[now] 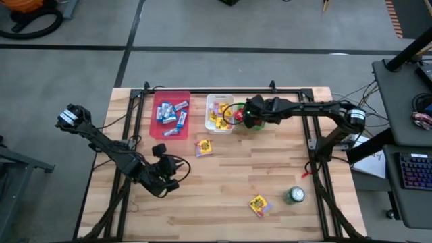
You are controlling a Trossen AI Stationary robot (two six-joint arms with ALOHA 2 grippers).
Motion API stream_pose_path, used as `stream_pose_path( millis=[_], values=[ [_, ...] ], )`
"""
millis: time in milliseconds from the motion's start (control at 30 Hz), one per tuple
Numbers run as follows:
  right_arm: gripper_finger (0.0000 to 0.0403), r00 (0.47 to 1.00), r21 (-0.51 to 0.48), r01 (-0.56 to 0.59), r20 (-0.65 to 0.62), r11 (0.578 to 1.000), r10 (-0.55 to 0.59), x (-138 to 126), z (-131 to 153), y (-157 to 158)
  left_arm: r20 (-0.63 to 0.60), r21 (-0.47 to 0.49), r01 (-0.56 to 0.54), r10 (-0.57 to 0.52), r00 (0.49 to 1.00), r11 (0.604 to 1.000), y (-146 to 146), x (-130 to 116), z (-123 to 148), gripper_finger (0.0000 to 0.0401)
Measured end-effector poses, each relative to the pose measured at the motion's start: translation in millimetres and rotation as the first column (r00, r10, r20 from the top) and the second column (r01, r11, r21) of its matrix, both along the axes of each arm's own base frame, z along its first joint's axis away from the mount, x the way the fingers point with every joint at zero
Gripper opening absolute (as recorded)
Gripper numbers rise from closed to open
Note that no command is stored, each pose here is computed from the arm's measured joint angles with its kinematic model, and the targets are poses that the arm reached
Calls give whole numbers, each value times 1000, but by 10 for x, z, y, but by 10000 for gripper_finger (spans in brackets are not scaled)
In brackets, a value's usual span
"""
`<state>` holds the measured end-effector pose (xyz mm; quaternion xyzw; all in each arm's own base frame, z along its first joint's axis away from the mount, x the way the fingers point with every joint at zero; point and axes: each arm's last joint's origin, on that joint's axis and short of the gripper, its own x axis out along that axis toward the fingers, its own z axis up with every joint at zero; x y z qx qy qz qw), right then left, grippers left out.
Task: Sort candy
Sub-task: Put the yellow candy into the white bin
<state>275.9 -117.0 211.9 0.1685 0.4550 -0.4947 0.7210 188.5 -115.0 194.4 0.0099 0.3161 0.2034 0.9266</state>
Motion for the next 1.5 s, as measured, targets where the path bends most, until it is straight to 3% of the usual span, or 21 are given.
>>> stream_pose_path(
  millis=[133, 300, 500, 733, 900, 1133, 1367, 1500],
  values=[
    [130, 1000, 15, -9, 8, 1000, 8, 7, 13, -5, 10, -6, -1, 1, 1000, 1000, -5, 8, 5, 32],
    [163, 996, 3, -69, 54, 998, 69, 46, 141, 156, 108, 7, -35, 34, 994, 999, -23, 57, 59, 32],
    [173, 964, -37, -220, 147, 975, 224, 55, 427, 594, 164, 23, 17, -21, 986, 1000, -69, 127, 129, 32],
    [173, 874, -66, -412, 252, 909, 414, -68, 703, 1188, 175, 25, 2, -6, 985, 1000, -27, 169, 142, 36],
    [173, 773, 6, -566, 351, 824, 529, -189, 835, 1533, 188, 34, 1, -7, 982, 999, -7, 203, 162, 71],
    [173, 703, 143, -650, 486, 746, 519, -240, 961, 1828, 180, 77, -4, -10, 984, 997, 32, 303, 124, 138],
    [171, 696, 152, -674, 457, 723, 553, -271, 897, 1903, 101, 185, 12, -32, 994, 983, 26, 543, -157, 182],
    [171, 696, 150, -677, 447, 720, 561, -275, 864, 1901, 46, 195, 20, -29, 999, 981, 143, 696, -313, 189]
  ],
)
